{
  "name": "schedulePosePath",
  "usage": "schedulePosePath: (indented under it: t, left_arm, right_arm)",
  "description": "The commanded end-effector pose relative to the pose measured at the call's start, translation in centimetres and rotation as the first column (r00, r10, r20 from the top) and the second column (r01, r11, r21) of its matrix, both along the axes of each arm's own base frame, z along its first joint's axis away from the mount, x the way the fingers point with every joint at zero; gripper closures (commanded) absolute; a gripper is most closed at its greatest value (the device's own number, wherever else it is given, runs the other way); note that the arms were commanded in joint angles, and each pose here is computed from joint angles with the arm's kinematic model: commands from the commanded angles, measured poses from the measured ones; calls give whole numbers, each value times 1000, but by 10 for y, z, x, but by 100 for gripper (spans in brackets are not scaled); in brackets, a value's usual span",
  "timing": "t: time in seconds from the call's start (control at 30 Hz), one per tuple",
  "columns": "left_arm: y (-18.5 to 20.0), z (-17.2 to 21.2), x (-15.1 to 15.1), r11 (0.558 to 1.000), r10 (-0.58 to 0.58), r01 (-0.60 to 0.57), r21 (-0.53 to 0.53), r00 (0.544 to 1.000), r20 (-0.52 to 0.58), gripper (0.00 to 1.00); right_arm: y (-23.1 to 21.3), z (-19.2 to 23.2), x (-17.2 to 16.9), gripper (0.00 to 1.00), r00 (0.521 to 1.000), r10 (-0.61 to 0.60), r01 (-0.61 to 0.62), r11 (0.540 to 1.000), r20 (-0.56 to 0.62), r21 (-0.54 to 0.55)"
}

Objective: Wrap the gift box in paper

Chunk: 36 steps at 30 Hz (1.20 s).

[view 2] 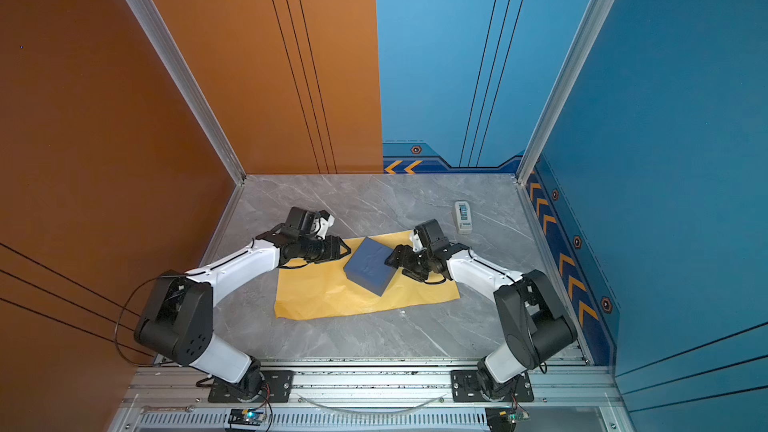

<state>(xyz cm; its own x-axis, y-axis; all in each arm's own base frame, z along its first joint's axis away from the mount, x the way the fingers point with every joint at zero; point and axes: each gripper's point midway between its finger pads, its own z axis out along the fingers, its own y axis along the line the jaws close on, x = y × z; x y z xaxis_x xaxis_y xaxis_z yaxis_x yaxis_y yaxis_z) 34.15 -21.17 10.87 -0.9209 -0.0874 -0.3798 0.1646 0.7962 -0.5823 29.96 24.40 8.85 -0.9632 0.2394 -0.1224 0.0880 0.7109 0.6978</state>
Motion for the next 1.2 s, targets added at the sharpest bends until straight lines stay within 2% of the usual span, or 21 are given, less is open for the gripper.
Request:
schedulePosePath:
  t: [0.0,0.5,0.77,1.13,1.17]
  left_arm:
    - [-27,11,4,991,-40,41,-129,999,3,42]
    - [-46,-10,-14,983,-120,110,-147,991,-60,51]
    - [-44,-9,-20,985,-126,117,-129,990,-64,52]
    - [-37,4,-30,987,-112,106,-120,993,-39,51]
    - [-34,0,-36,989,-108,101,-106,992,-66,51]
  right_arm:
    - [5,-1,6,27,999,-33,33,999,-3,-7]
    - [27,17,20,47,998,-14,13,1000,61,9]
    - [32,36,34,49,991,-25,22,999,131,26]
    - [35,30,47,50,991,-13,11,1000,132,13]
    - [36,30,47,50,991,-11,9,1000,130,14]
